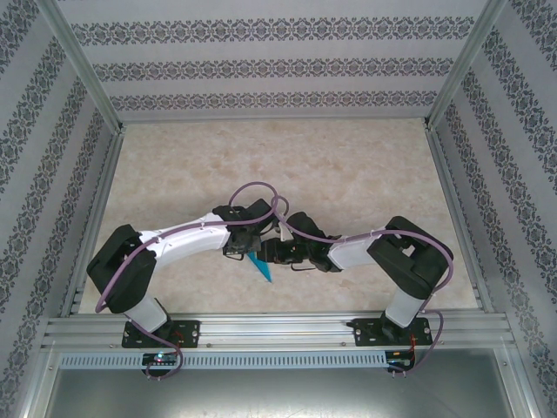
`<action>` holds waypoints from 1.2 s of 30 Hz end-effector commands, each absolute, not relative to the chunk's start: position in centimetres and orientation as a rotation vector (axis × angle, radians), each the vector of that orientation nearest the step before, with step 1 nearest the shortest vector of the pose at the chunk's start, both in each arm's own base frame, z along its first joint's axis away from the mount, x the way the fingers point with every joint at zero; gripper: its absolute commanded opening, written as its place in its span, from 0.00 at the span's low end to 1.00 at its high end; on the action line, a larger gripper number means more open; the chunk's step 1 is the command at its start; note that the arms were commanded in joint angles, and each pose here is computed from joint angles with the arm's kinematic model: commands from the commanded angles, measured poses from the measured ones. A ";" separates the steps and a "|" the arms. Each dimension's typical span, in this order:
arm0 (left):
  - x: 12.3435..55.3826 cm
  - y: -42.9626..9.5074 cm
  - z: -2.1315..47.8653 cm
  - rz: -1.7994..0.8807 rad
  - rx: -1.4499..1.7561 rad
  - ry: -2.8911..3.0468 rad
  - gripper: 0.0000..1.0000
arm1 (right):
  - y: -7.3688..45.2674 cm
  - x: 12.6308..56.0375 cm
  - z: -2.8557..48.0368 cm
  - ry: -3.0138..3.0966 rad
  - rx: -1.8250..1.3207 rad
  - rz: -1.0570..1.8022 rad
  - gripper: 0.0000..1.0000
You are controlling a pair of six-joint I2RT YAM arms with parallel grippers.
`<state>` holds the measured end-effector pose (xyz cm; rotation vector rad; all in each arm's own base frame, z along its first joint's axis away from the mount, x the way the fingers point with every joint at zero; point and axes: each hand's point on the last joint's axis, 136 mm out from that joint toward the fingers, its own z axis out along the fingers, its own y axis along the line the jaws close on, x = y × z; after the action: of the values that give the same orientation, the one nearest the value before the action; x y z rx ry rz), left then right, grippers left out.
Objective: Fold a paper plane with a square sheet of paper (pick it up from the middle)
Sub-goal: Move a paper plane to the center of the table.
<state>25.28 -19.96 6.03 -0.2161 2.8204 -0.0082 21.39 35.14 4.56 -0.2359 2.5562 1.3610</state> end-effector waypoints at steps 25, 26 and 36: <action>25.4 -19.9 6.3 -0.048 -0.213 2.809 0.06 | 36.2 21.3 2.5 2.592 -0.308 1.260 0.32; 25.4 -19.9 6.3 -0.048 -0.214 2.809 0.06 | 36.2 21.4 2.4 2.599 -0.307 1.252 0.31; 25.5 -20.1 6.7 -0.071 -0.207 2.802 0.09 | 36.3 21.3 2.4 2.603 -0.316 1.239 0.21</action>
<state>25.18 -19.94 5.80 -0.2186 2.8229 -0.0205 21.41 35.87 2.79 -0.2721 2.6014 1.2759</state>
